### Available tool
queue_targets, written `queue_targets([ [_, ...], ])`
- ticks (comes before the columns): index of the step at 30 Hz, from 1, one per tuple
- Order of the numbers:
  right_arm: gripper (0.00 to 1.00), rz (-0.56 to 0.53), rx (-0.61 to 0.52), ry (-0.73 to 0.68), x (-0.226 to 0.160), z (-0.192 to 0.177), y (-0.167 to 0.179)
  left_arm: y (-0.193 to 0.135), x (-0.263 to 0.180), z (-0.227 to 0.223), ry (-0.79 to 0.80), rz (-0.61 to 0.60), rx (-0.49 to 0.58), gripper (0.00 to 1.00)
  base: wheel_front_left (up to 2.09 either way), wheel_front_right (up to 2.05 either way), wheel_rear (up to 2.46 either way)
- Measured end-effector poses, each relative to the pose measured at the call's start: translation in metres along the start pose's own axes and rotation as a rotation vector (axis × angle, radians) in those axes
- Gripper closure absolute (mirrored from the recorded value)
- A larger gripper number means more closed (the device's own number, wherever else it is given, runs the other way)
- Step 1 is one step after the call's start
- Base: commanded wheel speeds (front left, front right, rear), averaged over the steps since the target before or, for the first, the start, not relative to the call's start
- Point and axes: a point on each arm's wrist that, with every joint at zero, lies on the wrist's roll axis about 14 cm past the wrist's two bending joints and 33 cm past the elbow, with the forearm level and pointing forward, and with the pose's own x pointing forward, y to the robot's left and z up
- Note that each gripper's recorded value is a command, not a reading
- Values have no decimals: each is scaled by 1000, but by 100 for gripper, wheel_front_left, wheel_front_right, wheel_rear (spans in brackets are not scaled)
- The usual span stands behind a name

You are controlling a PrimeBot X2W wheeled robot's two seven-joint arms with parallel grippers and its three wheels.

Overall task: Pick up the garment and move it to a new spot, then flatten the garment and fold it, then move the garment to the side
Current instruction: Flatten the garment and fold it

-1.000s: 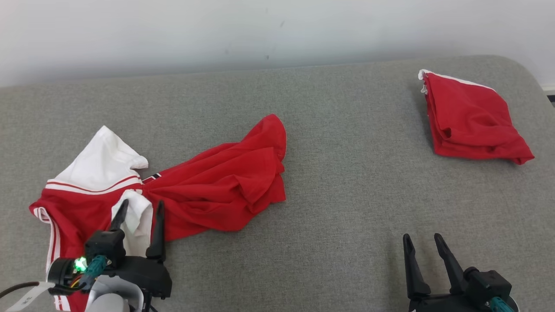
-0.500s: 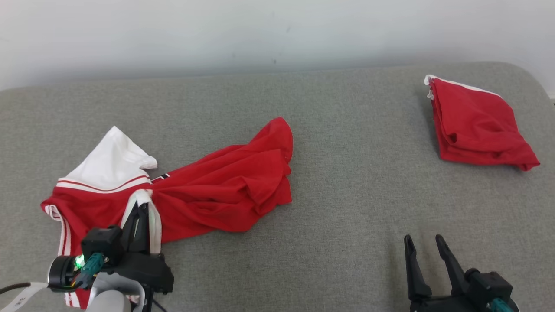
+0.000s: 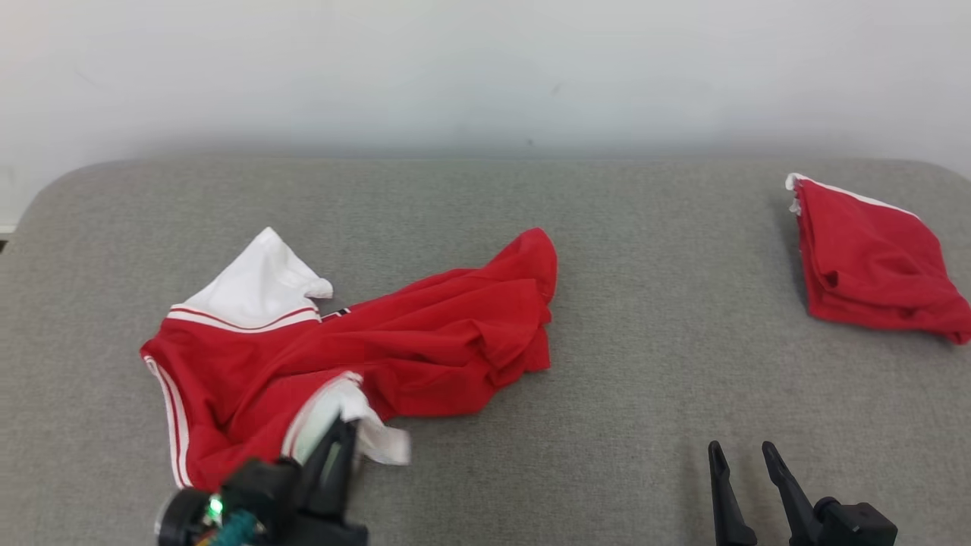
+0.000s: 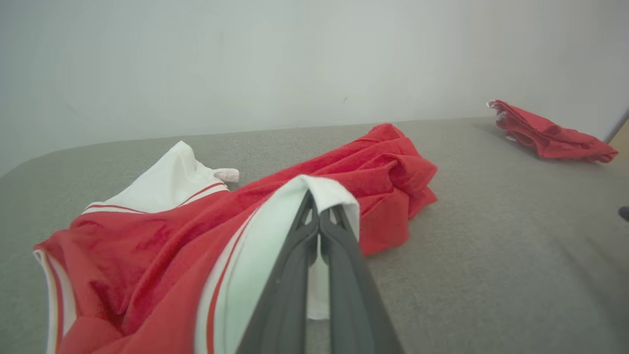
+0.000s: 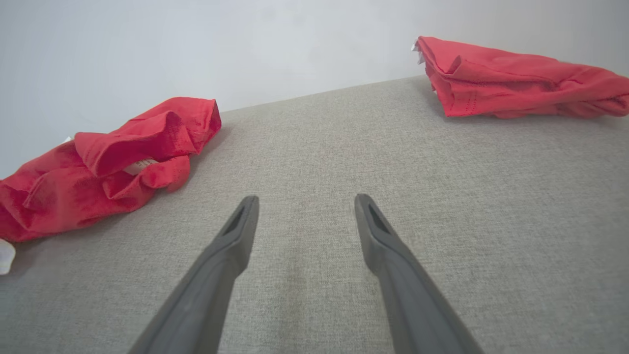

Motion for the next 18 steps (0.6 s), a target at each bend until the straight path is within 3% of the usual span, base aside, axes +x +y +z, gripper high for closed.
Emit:
queue_targets([
  [5,0,26,-4,5,1,-1,8,-39,-23,-12,77,-82,-74,100,0,0,0],
  [10,0,42,-14,4,2,-1,13,-68,-45,-55,241,-148,-144,100,0,0,0],
  [16,0,44,-22,-1,1,1,13,-85,-55,-86,320,-169,-200,100,0,0,0],
  [17,0,45,-24,-3,1,1,13,-86,-55,-89,321,-167,-208,89,0,0,0],
  [18,0,46,-26,-4,1,2,14,-85,-54,-89,310,-168,-194,5,0,0,0],
])
